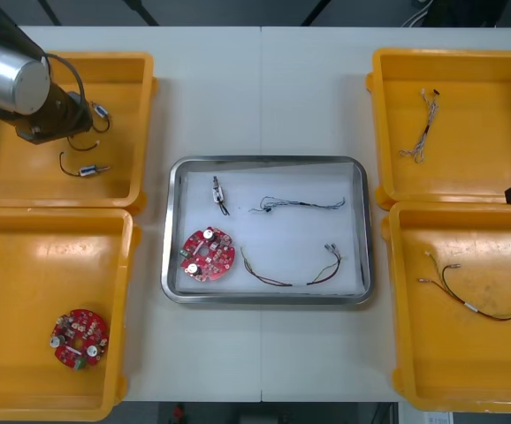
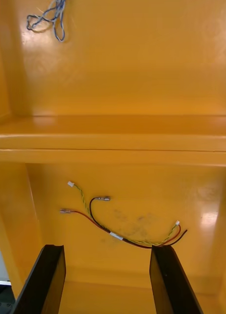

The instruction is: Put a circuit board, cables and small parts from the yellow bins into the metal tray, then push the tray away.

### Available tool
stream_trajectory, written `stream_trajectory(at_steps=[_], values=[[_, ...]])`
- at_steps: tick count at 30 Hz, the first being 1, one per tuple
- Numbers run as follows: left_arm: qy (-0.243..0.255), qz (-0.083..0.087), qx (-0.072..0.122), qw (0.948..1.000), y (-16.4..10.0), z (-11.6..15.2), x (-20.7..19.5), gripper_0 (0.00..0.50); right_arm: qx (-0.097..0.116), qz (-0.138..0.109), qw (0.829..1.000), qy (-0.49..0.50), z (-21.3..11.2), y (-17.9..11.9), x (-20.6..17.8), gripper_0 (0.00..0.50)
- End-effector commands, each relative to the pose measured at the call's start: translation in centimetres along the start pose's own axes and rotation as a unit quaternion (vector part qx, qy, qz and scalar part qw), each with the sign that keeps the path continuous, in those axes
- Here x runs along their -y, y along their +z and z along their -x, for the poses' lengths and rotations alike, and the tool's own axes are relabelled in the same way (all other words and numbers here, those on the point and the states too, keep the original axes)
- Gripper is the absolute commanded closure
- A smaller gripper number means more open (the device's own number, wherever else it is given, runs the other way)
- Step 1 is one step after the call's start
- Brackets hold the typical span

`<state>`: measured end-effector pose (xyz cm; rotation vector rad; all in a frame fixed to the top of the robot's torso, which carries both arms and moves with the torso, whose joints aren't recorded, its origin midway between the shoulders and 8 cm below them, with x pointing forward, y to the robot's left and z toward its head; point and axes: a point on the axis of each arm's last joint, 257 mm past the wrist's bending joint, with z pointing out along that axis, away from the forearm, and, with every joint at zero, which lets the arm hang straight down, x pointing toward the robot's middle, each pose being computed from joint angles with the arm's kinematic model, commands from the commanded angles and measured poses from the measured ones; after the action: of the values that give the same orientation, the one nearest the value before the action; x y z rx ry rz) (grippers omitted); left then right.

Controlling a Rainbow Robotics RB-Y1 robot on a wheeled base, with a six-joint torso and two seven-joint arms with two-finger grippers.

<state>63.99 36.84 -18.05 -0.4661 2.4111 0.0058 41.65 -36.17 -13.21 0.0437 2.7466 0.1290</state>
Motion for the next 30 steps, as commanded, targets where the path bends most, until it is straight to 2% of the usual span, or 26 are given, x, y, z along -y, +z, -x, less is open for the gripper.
stream_trajectory(at_steps=[1,3,7,12,15,22,26,30], values=[[0.064,0.005,0.021,0.9977,-4.3,4.3,1.4,0.500,0.017,-0.027,0.999,0.008,0.1,-1.1,2.1,0.000],[0.062,0.011,0.012,0.9979,-5.1,4.5,0.8,0.500,0.013,-0.028,0.999,0.009,-0.2,-0.9,2.2,0.000],[0.085,0.012,-0.005,0.9963,-7.4,4.8,0.3,0.500,0.008,-0.033,0.999,0.011,-0.6,-0.6,2.6,0.000],[0.091,-0.005,-0.032,0.9954,-10.2,4.7,0.2,0.500,0.009,-0.042,0.999,0.015,-0.8,-0.3,3.3,0.000],[0.084,-0.020,-0.056,0.9947,-12.5,4.2,0.3,0.500,0.016,-0.042,0.999,0.016,-0.6,-0.1,3.4,0.000],[0.091,-0.030,-0.078,0.9924,-16.1,3.5,1.0,0.500,0.022,-0.039,0.999,0.013,-0.5,0.2,3.4,0.000],[0.089,-0.044,-0.090,0.9910,-17.9,3.1,1.2,0.500,0.021,-0.039,0.999,0.009,-0.5,0.3,3.4,0.000],[0.095,-0.045,-0.099,0.9896,-19.2,2.6,1.7,0.500,0.021,-0.040,0.999,0.007,-0.5,0.3,3.5,0.000]])
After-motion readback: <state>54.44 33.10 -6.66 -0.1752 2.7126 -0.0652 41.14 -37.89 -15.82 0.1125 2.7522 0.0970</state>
